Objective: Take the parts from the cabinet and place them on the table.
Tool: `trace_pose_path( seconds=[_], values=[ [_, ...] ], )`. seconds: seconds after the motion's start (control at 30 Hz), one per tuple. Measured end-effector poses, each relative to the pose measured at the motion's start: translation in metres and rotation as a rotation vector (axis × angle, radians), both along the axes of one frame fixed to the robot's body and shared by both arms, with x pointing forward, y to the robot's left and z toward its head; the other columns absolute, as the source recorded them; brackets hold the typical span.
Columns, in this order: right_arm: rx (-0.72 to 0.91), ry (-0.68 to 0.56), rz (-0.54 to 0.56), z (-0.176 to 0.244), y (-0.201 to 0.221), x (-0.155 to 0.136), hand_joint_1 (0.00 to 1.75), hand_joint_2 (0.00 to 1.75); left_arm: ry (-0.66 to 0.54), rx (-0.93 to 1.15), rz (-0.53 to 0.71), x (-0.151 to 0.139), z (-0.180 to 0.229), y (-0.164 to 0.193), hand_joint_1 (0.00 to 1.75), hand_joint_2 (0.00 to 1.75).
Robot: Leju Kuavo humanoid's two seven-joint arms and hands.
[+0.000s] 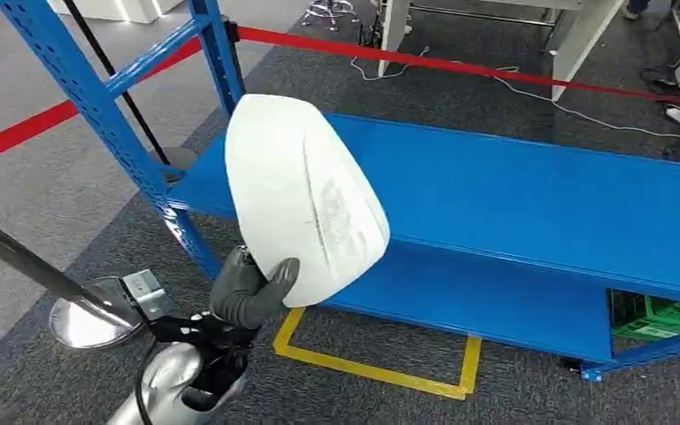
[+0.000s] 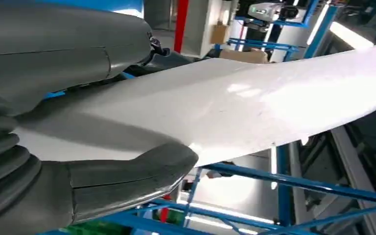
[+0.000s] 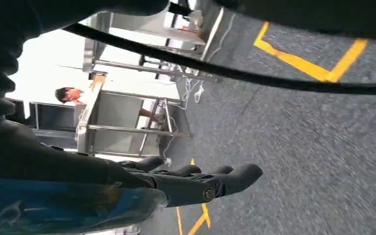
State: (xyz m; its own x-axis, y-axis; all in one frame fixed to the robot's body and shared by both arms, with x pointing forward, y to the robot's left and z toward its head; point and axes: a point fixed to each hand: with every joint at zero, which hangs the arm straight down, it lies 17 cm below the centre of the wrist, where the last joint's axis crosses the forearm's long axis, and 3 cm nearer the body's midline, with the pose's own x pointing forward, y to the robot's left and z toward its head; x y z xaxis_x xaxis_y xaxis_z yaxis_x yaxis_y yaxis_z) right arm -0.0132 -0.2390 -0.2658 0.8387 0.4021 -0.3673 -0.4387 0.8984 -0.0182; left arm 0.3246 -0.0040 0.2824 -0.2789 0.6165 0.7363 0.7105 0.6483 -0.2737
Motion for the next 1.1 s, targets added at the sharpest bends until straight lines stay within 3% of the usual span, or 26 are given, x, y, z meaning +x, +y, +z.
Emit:
trace_pose_path(
  seconds=[1.1],
  values=[
    [-0.021,-0.044,0.002,-0.0024,-0.0023,0.0083,0.00,1.75,0.017,-0.005,0.006,-0.0002,-0.0024,0.0006,1.75,1.75]
  ],
)
